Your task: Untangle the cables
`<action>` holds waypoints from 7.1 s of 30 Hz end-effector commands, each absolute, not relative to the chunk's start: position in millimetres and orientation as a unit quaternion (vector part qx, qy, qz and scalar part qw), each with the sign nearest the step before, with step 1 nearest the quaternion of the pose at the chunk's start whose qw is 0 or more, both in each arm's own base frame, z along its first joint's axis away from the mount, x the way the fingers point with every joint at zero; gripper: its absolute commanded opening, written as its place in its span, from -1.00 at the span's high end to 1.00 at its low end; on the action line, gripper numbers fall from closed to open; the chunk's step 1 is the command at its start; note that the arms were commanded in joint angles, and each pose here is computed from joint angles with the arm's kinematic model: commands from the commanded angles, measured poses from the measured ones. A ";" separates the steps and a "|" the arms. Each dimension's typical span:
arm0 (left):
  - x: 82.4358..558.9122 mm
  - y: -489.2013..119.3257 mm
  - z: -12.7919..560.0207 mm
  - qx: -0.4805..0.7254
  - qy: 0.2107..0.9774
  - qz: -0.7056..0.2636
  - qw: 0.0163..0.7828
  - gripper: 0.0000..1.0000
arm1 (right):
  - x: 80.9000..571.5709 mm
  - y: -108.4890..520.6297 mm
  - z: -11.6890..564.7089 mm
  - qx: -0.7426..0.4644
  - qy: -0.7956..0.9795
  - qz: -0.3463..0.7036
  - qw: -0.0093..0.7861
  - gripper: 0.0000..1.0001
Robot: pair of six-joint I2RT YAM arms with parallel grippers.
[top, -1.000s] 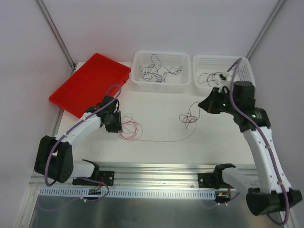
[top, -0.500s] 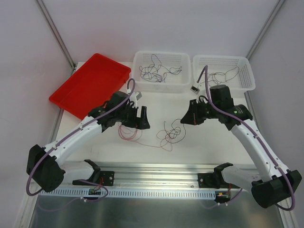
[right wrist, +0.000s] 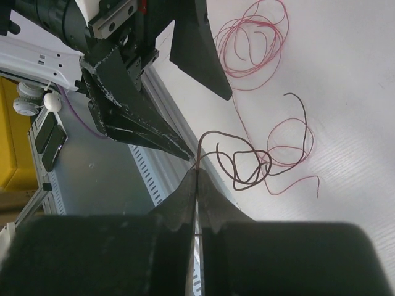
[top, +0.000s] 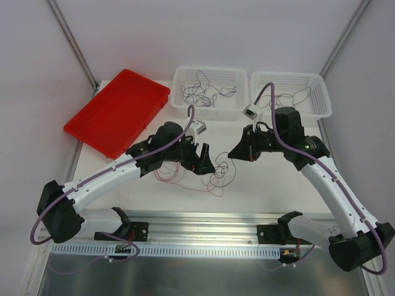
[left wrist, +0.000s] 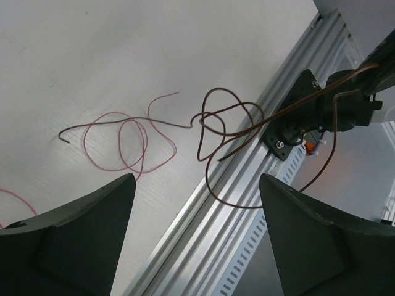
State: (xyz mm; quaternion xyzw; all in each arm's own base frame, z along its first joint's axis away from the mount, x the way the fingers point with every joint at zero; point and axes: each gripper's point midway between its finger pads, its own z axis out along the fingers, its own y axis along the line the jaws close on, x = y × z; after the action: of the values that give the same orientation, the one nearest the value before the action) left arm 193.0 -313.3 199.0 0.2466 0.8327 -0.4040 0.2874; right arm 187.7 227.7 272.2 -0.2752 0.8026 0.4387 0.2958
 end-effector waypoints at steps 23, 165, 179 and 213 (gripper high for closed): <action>247.8 -315.1 255.5 0.140 0.821 -0.353 0.426 1.00 | 209.1 214.7 274.1 -0.226 0.808 0.366 0.402 0.04; 217.5 -307.3 154.0 0.200 0.835 -0.412 0.306 -0.57 | 171.5 200.5 267.0 -0.196 0.865 0.412 0.209 0.99; 228.0 -360.8 99.4 0.180 0.869 -0.391 0.245 -0.08 | 157.5 197.7 275.8 -0.203 0.856 0.422 0.219 0.99; 285.0 -195.3 63.1 -0.081 0.950 -0.140 0.268 1.00 | 170.0 146.8 361.4 -0.179 0.828 0.341 0.408 0.99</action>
State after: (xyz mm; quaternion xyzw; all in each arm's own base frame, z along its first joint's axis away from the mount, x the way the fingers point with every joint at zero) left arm 290.2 -197.5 47.7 -0.0725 0.9566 -0.1276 0.2517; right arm 145.2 157.8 352.4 -0.2148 0.8250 0.3735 0.3658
